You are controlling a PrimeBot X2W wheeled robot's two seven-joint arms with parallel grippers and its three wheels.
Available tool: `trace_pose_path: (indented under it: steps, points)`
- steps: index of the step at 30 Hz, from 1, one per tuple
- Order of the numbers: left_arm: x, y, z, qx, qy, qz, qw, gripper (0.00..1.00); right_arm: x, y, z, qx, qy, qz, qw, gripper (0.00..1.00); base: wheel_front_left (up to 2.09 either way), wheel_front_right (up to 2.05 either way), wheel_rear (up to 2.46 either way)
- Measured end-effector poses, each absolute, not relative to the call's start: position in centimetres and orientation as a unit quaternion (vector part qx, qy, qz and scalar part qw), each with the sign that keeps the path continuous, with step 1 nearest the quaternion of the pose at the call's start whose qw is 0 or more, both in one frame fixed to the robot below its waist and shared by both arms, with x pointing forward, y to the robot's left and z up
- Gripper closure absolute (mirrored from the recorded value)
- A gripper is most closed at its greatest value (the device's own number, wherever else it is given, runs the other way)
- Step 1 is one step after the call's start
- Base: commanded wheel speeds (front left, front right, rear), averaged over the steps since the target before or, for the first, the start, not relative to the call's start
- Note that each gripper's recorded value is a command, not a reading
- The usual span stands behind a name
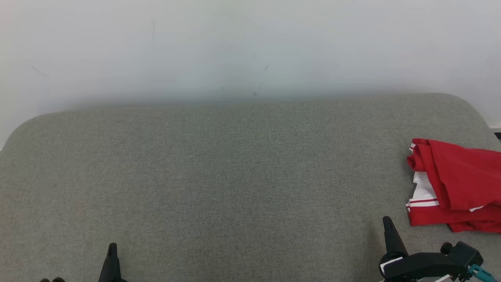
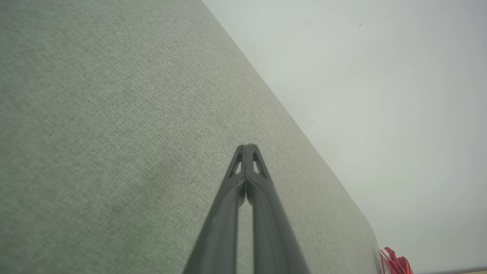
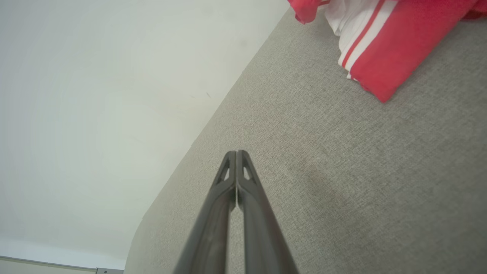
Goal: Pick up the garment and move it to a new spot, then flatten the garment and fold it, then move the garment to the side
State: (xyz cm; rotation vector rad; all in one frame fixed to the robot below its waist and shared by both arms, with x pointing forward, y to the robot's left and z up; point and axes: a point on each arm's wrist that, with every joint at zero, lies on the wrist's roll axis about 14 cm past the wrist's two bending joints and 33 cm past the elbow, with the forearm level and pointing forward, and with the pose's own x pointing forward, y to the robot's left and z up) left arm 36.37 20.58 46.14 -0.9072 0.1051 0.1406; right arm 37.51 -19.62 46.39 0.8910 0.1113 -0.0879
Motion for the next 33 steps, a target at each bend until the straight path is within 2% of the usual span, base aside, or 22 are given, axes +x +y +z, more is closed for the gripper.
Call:
trace_pose_path:
  steps: [33]
  points:
    - [37.6, 20.2, 48.0, -0.588, 0.030, 0.044, 0.807, 1.00, 38.3, -19.9, 48.3, 0.582, 0.030, -0.032, 0.812, 1.00, 0.00, 0.00, 0.00]
